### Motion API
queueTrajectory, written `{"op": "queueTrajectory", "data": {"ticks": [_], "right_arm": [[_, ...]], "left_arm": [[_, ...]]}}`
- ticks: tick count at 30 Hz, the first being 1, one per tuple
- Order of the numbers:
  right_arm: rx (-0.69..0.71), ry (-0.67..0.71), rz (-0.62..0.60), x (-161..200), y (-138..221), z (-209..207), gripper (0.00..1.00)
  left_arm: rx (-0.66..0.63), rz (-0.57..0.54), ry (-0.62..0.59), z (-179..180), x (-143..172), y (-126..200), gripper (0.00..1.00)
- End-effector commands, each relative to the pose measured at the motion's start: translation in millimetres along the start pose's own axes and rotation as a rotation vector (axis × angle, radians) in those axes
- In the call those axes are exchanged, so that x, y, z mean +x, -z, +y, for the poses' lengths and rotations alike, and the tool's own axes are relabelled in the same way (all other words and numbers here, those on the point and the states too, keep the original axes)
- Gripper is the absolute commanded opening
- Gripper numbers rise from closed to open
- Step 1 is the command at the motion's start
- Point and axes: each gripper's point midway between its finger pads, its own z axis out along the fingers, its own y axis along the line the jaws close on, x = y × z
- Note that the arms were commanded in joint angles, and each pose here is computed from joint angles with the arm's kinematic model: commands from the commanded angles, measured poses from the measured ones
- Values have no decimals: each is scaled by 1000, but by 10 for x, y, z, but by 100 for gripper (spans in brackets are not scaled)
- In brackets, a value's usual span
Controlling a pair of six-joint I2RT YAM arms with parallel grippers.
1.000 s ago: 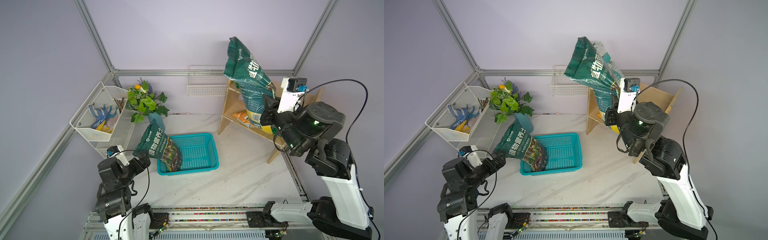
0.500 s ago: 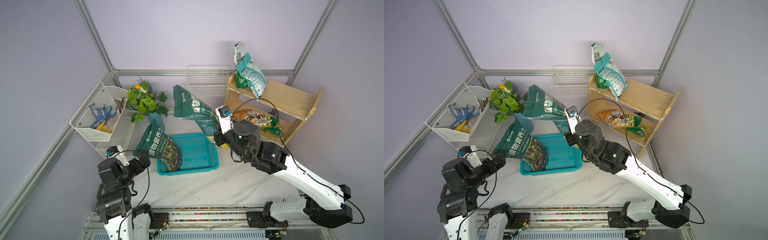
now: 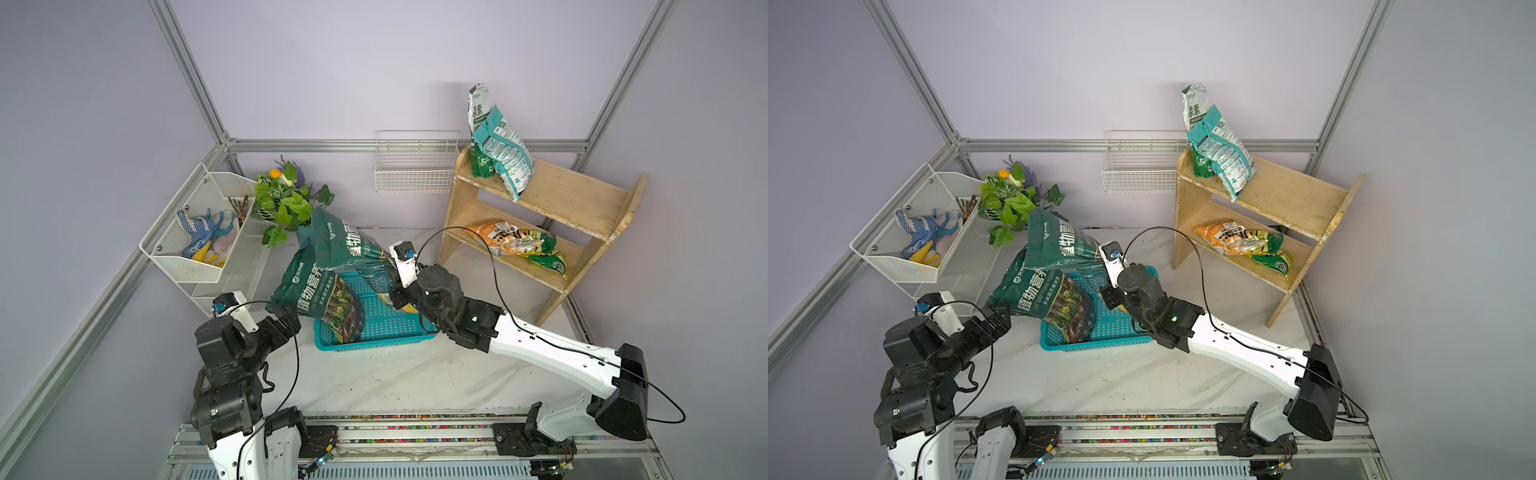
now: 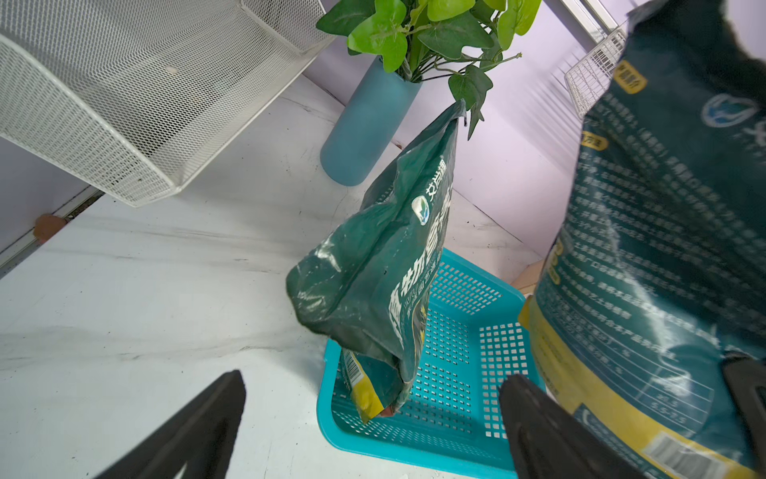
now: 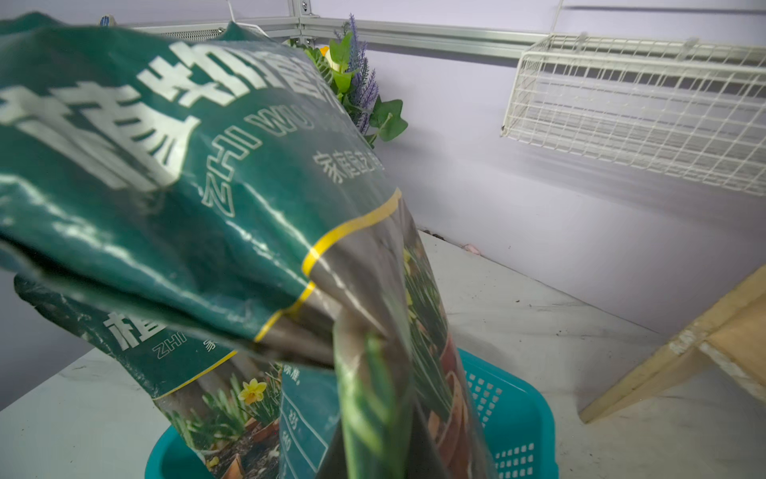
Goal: Take down the fertilizer bag from the shelf
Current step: Place the fertilizer bag in the storage box.
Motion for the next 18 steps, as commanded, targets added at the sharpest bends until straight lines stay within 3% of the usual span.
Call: {"op": "queueTrajectory", "data": {"ticks": [1, 7, 18], "right_arm": [[-75, -181, -380, -1016, 219, 67, 0], [-126, -194, -360, -789, -72, 256, 0], [-132, -189, -371, -521, -281, 337, 0]], "left_arm": [[-4, -3, -9, -6, 7, 37, 100], [-1, -2, -10, -12, 10, 39, 100], [0, -1, -8, -14, 10, 37, 100]]}}
